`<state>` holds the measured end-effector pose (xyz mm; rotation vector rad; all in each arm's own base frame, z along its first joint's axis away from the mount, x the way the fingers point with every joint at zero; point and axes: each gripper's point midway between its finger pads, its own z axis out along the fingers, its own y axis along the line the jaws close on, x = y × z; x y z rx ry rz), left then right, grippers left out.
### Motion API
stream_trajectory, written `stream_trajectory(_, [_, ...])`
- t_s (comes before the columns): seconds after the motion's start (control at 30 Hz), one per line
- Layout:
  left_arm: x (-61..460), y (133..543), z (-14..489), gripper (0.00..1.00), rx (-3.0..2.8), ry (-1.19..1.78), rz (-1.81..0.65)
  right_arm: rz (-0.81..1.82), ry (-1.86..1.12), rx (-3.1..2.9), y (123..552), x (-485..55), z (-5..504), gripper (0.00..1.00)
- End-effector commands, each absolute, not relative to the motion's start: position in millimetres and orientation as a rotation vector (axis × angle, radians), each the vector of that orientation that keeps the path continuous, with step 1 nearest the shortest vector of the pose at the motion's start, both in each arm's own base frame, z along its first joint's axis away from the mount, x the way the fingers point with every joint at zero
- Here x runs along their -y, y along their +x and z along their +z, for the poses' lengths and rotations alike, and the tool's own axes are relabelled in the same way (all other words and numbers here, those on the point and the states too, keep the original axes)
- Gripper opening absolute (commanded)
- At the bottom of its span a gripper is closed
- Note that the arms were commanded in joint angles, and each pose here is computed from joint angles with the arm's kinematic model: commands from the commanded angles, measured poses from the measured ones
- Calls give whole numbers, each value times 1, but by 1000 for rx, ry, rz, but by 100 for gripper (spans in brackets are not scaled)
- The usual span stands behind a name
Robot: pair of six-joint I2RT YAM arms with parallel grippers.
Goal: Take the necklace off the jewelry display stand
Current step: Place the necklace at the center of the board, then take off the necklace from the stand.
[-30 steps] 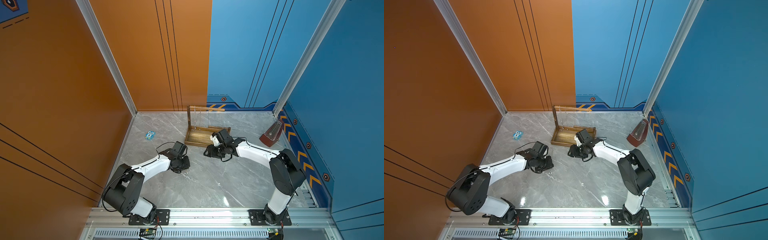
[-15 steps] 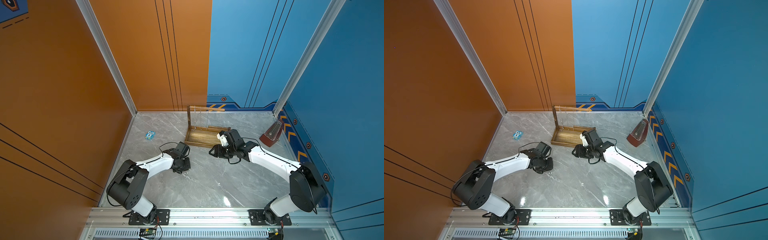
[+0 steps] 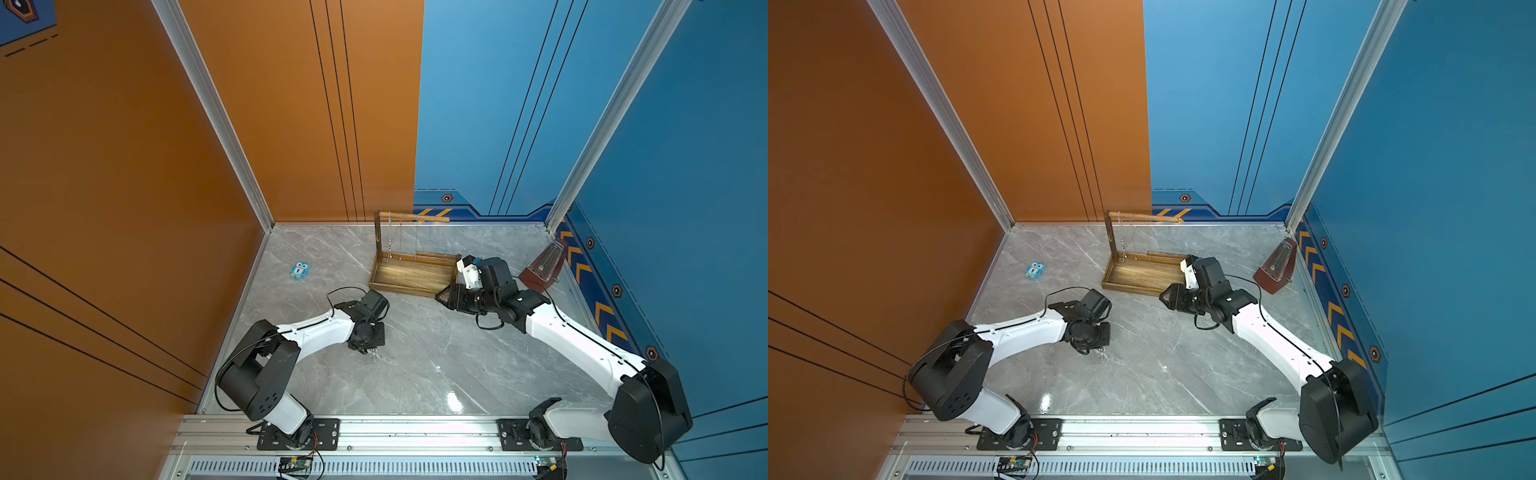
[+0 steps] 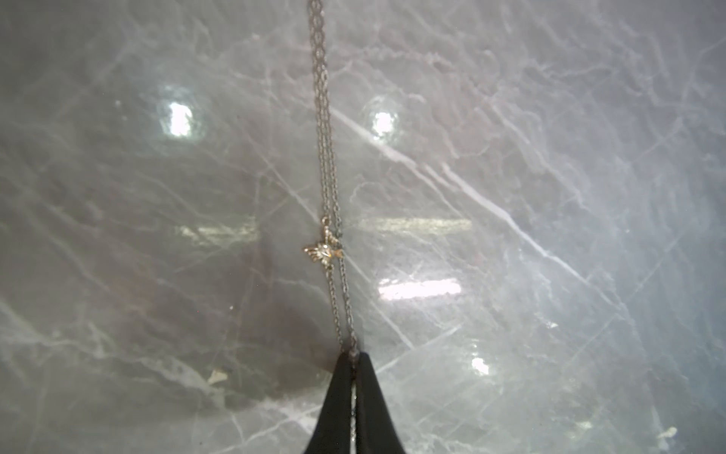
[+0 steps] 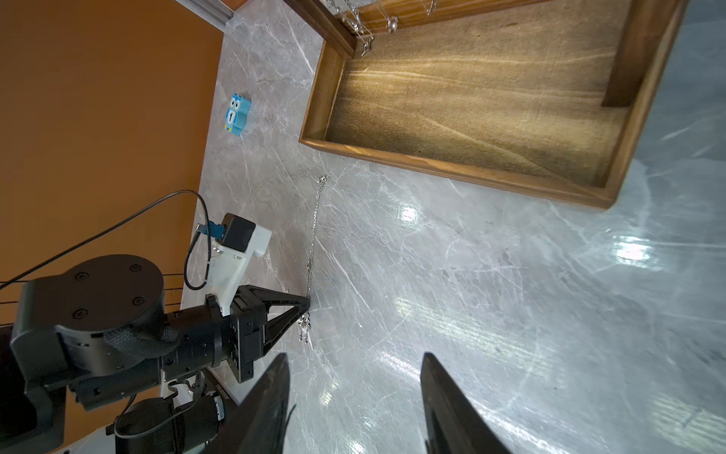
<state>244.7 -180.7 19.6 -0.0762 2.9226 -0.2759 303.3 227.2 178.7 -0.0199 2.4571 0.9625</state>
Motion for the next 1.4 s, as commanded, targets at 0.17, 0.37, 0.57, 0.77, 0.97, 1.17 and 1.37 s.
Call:
stream_trajectory(0.17, [143, 186, 4, 8, -3066, -79, -106, 992, -10, -2416, 296, -220, 192, 55])
stream_trajectory(0.37, [138, 178, 11, 23, -3051, -118, -169, 991, -9, -2409, 295, -218, 195, 55])
stream_trajectory(0.57, [148, 188, 26, 42, -3015, -131, -264, 982, -7, -2408, 294, -216, 198, 56])
stream_trajectory(0.77, [164, 201, 50, 52, -2958, -127, -390, 954, 9, -2414, 291, -209, 198, 56])
stream_trajectory(0.97, [181, 221, 97, 69, -2825, -109, -566, 900, 58, -2434, 291, -192, 194, 56])
stream_trajectory(1.17, [186, 237, 151, 99, -2661, -68, -691, 859, 152, -2426, 295, -167, 197, 55])
stream_trajectory(1.37, [181, 248, 191, 98, -2544, -30, -799, 855, 271, -2389, 306, -143, 215, 51])
